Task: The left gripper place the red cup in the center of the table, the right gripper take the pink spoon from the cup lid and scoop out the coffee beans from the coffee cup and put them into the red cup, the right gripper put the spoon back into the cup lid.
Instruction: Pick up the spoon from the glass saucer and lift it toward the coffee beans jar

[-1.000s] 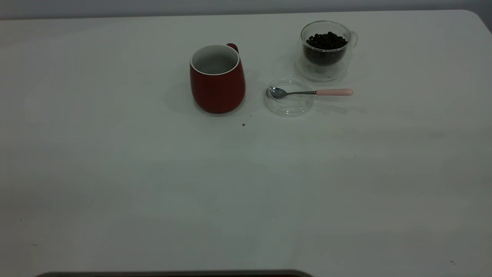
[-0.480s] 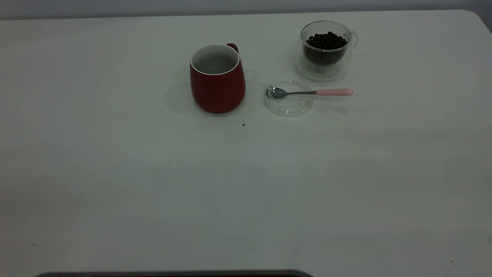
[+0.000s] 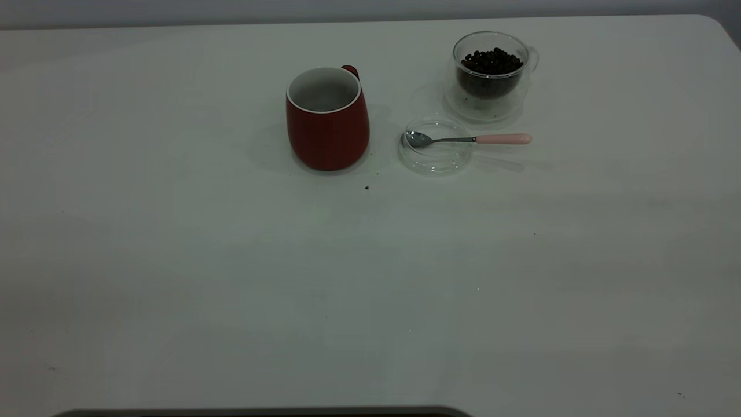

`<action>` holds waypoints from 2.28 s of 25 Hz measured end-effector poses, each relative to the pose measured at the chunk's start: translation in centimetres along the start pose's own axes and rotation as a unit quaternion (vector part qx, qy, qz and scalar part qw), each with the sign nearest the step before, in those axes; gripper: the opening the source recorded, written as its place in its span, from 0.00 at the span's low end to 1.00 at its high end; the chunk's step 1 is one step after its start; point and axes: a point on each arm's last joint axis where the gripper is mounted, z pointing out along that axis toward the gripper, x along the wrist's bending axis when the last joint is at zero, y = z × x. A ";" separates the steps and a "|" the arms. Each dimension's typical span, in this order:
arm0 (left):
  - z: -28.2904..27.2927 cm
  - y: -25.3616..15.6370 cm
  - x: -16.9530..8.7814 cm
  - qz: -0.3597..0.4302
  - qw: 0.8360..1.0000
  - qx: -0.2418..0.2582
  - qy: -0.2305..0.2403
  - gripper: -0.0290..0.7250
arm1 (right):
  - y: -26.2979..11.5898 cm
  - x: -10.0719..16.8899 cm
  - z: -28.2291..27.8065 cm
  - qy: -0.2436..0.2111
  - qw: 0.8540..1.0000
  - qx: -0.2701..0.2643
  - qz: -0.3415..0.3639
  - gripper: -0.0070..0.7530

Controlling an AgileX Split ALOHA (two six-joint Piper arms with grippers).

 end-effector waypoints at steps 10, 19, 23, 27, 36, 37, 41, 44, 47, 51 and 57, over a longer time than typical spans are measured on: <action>0.0 0.0 0.0 0.000 1.000 0.000 0.000 0.82 | 0.4 1.0 -0.1 0.059 0.998 -0.016 0.030 0.79; 0.0 0.0 0.0 0.000 1.000 0.000 0.000 0.82 | 8.6 1.3 3.7 0.124 0.986 0.050 0.097 0.79; 0.0 0.0 0.0 0.000 1.000 0.000 0.000 0.82 | 12.5 1.4 9.8 0.163 0.971 0.128 0.119 0.79; 0.0 0.0 0.0 0.000 1.000 0.000 0.000 0.82 | 12.9 1.6 17.7 0.194 0.944 0.210 0.166 0.79; 0.0 0.0 0.0 0.000 1.000 0.000 0.000 0.82 | 4.9 2.7 33.1 0.249 0.874 0.320 0.267 0.88; 0.0 0.0 0.0 0.000 1.000 0.000 0.000 0.82 | 3.7 2.8 34.3 0.255 0.870 0.324 0.272 0.89; 0.0 0.0 0.0 0.000 1.000 0.000 0.000 0.82 | 0.3 3.1 37.2 0.254 0.857 0.325 0.310 0.91; 0.0 0.0 0.0 0.000 1.000 0.000 0.000 0.82 | -0.7 3.1 38.2 0.249 0.856 0.317 0.325 0.91; 0.0 0.0 0.0 0.000 1.000 0.000 0.000 0.82 | -1.1 3.0 39.3 0.244 0.856 0.305 0.338 0.91; 0.0 0.0 0.0 0.000 1.000 0.000 0.000 0.82 | -1.2 3.0 41.4 0.250 0.854 0.297 0.345 0.91; 0.0 0.0 0.0 0.000 1.000 0.000 0.000 0.82 | -2.2 3.1 44.7 0.260 0.845 0.293 0.365 0.91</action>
